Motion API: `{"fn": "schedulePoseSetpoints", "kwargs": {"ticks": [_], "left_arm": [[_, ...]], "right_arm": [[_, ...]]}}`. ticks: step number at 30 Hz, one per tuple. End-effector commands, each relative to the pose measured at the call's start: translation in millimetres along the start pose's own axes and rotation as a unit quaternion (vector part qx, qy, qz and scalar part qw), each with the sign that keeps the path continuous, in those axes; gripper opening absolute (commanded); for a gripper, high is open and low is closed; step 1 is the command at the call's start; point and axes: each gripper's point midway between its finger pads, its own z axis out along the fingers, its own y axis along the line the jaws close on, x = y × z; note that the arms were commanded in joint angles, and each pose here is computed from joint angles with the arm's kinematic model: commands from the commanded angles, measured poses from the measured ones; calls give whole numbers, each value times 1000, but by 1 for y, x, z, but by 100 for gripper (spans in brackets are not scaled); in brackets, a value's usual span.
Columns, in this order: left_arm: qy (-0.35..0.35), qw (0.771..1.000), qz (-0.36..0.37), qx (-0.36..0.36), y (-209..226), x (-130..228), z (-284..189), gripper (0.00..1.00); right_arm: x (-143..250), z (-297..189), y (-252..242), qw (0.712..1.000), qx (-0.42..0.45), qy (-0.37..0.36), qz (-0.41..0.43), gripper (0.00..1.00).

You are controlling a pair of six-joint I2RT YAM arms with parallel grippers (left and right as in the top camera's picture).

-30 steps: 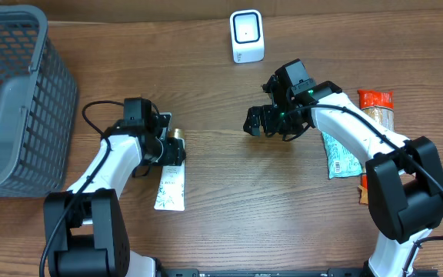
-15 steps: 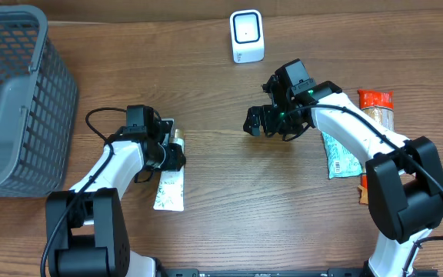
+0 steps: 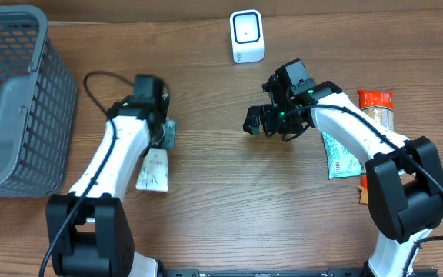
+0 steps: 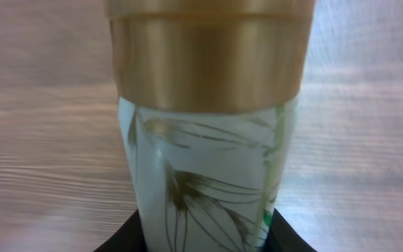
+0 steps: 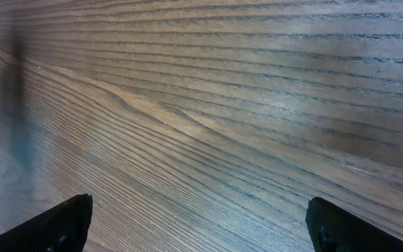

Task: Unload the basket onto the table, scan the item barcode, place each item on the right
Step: 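Move the left gripper over the white-and-gold tube and grasp it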

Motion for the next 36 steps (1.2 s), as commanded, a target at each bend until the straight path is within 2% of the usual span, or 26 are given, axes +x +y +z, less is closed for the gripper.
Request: {"fn": "schedulePoseSetpoints", "kwargs": {"ticks": [1,8,17,22,26,31,36], "left_arm": [[-44,989,-1,-141,18,-19,-26,29],[-56,966,74,-242,-9,-18,-24,29],[2,944,101,-315,-20,2,30,25],[17,948,102,-302,-27,9,42,20],[33,957,101,-271,-36,16,45,25],[48,955,109,-270,-35,21,43,32],[57,958,110,-260,-37,14,33,31]], "right_arm": [[-10,-12,5,1000,-3,-21,-5,100],[-10,-12,5,1000,-3,-21,-5,100],[-10,-12,5,1000,-3,-21,-5,100],[-11,-12,5,1000,-3,-22,-6,100],[-11,-12,5,1000,-4,-23,-6,100],[-11,-12,5,1000,-4,-23,-6,100],[-11,-12,5,1000,-4,-23,-6,100]]}}
